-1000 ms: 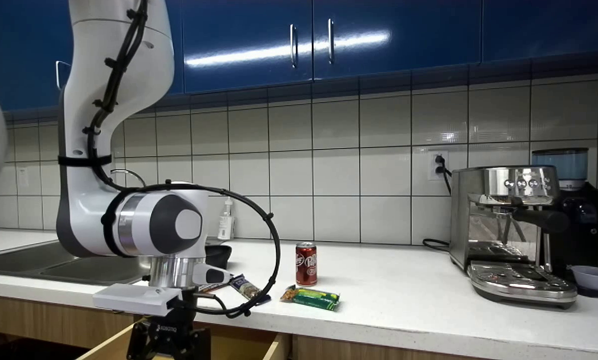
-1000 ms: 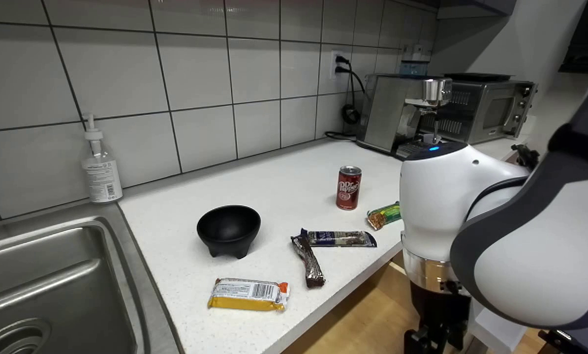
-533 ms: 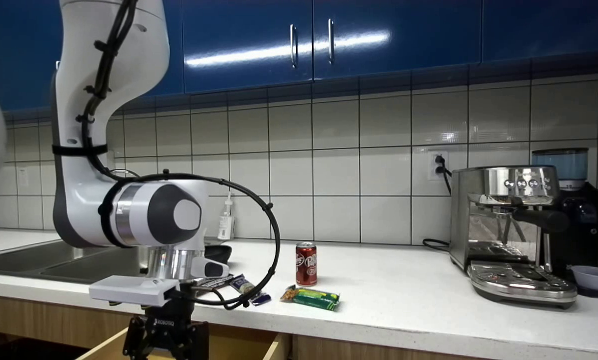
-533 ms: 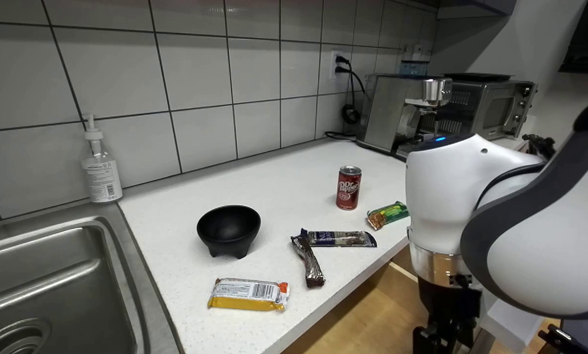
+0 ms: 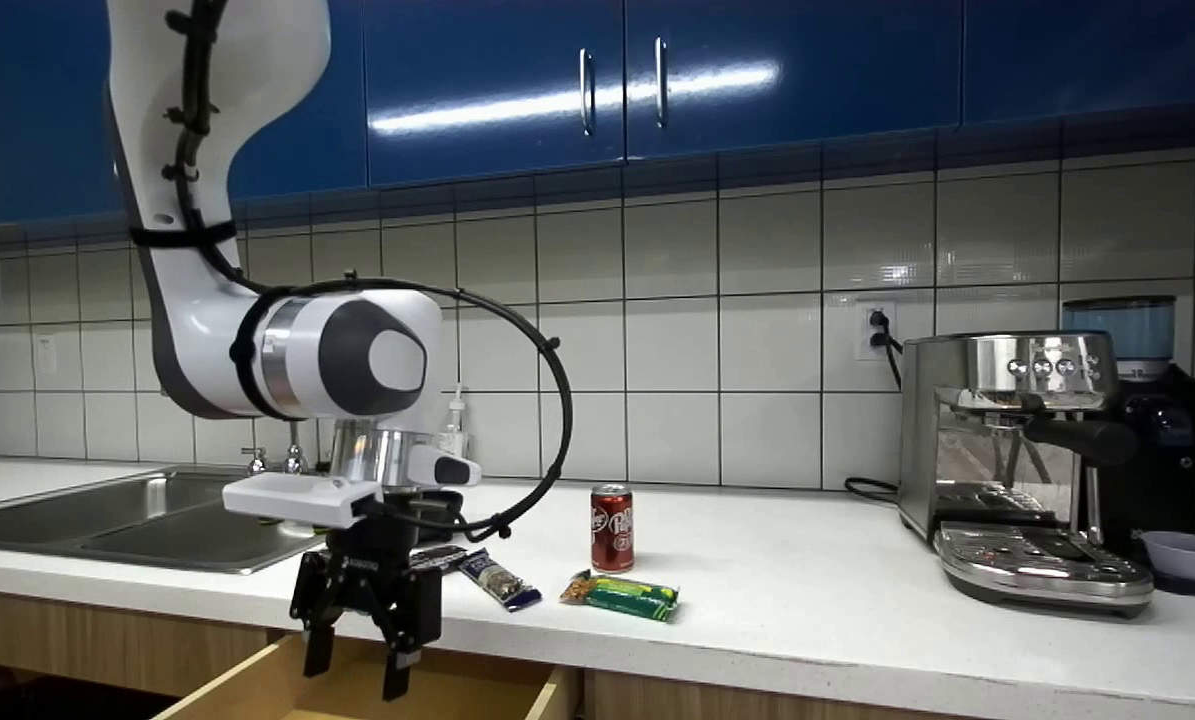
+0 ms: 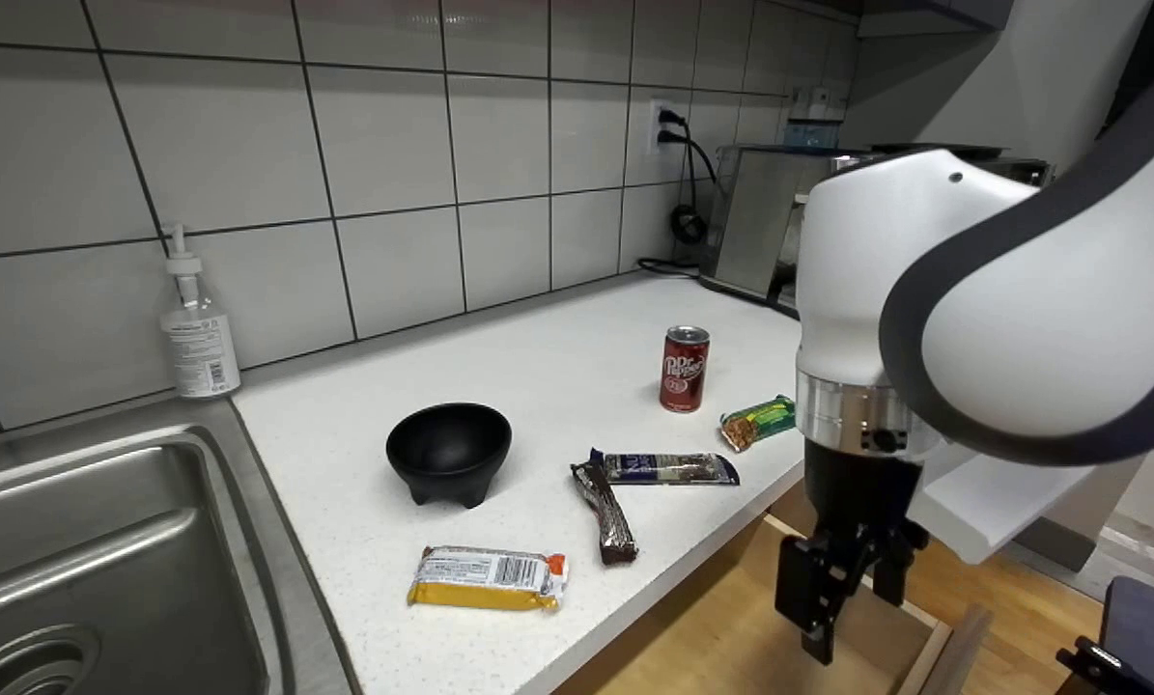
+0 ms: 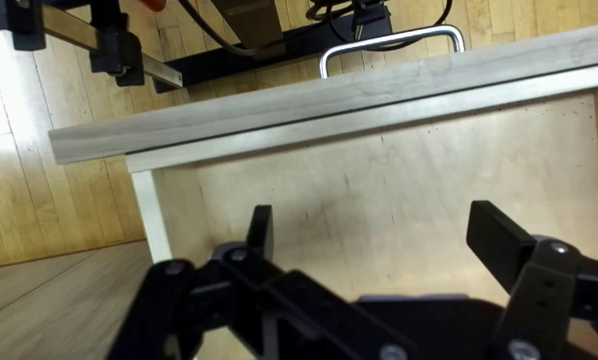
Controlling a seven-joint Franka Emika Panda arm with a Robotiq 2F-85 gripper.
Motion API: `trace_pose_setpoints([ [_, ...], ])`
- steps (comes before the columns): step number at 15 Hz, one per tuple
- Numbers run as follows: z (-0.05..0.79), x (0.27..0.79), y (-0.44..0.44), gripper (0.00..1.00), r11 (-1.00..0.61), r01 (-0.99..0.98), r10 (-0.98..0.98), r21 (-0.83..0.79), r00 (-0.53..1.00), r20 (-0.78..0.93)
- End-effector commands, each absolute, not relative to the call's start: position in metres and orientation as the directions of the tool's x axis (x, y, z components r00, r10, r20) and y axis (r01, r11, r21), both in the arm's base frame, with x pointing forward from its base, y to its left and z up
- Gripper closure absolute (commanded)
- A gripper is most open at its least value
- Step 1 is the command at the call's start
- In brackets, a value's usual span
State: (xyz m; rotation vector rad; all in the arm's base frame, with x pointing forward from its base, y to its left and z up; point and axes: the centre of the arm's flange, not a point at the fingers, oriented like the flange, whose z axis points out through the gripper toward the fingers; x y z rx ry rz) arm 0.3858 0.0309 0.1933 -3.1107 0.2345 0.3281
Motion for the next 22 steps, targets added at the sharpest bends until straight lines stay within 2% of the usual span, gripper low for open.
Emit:
trace_pose_setpoints([
  [1, 0.241, 0.399, 0.028, 0.00, -0.988, -0.152, -0.147, -0.013, 0.972, -0.181],
  [10, 0.280, 0.436, 0.066, 0.00, -0.997, 0.066, 0.072, -0.037, 0.979, -0.189],
  [22, 0.278, 0.486, 0.182, 0.00, -0.946, 0.324, 0.317, 0.017, 0.935, -0.160],
])
